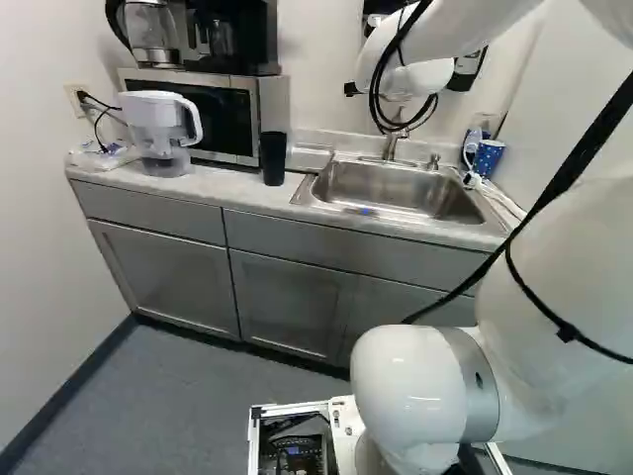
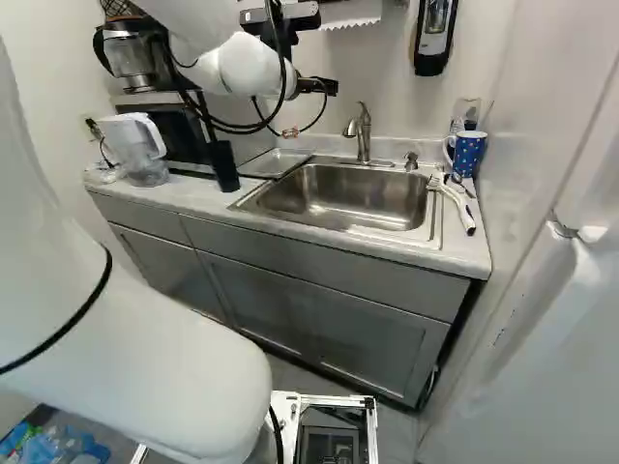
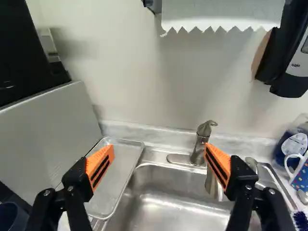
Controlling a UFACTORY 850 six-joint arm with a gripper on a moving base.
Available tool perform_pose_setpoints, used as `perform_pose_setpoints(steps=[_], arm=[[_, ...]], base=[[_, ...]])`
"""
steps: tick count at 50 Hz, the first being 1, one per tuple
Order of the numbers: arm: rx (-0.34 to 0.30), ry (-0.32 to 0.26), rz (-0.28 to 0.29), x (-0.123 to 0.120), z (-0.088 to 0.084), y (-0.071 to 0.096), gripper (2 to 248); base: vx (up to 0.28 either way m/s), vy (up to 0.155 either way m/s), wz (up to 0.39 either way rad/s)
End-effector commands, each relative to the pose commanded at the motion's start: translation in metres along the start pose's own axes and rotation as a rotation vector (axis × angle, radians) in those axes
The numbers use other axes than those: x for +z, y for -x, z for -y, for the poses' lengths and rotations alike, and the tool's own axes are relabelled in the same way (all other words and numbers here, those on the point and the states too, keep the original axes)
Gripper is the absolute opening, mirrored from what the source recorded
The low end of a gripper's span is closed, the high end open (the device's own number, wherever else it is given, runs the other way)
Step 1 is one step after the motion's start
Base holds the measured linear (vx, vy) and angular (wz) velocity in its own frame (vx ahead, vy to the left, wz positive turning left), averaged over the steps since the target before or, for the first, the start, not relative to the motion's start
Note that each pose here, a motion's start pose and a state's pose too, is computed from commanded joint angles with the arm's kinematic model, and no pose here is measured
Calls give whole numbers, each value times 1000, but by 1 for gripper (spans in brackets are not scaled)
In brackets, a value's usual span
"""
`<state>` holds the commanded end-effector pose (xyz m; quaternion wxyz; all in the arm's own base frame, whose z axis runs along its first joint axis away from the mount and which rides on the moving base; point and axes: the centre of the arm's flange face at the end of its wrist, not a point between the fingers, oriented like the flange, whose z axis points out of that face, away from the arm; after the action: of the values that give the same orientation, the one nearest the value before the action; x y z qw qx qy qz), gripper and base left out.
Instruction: Rinse the cup and place it in the tray
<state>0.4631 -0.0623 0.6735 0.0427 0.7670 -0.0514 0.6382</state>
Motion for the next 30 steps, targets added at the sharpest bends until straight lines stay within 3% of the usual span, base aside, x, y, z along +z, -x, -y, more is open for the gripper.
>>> perform_pose_setpoints(steps=[30], arm=[[0,1,1,5,0,-1,247]], base=[[76,-3,1]])
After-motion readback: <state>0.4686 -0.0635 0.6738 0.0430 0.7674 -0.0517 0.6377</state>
